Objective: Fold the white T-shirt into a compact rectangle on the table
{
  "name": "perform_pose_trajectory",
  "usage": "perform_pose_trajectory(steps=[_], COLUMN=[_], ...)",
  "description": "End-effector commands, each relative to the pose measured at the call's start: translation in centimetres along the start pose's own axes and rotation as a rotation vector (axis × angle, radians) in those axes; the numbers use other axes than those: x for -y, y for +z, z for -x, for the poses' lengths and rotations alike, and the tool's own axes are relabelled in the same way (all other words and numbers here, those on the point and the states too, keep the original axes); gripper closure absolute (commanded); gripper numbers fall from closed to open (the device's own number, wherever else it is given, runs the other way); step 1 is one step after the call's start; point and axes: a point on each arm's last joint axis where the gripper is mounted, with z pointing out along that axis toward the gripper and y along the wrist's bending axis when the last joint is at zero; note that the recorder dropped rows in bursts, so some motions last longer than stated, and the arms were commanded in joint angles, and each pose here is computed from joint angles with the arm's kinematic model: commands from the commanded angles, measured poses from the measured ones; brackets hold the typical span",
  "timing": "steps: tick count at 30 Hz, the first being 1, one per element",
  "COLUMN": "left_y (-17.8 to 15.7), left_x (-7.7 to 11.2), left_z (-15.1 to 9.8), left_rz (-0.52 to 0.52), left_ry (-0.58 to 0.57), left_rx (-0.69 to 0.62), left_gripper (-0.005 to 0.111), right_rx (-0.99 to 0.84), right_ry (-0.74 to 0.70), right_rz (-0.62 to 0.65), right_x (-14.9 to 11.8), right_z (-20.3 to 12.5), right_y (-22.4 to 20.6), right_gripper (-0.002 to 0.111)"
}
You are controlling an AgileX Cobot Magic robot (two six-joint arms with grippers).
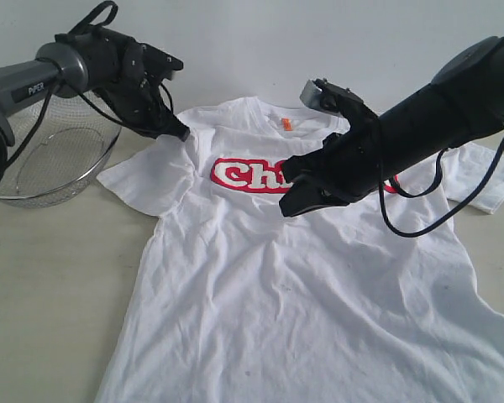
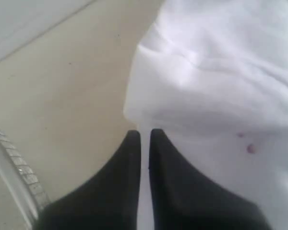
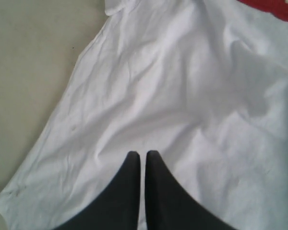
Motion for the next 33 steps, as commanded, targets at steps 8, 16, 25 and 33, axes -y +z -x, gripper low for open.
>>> perform_pose_trajectory(steps=[8, 16, 25, 33], left_y=[-6.1, -10.5, -13.6, -17.5], left_x=[2.9, 3.2, 5.5, 7.3], left_z=[2.1, 2.7, 0.0, -8.5], left_rz=[-0.343, -0.453, -0.635, -0.669], left_ry=[-0.083, -0.07, -0.097, -0.126], left_rx=[-0.042, -0.06, -0.146, -0.202], left_gripper=[0.102, 0.102, 0.102, 0.102], right_rx=[0.0, -0.021, -0.144, -0.155], right_ry=[0.048, 0.171, 0.249, 0.218], right_rz=[-0.036, -0.081, -0.11, -0.119], right_x=[1.0, 3.0, 1.2, -0.9], right_z=[-0.1, -2.9, -8.6, -10.3], right_y=[-1.1, -4.7, -6.0, -6.9], right_gripper=[0.108, 0.108, 0.108, 0.108])
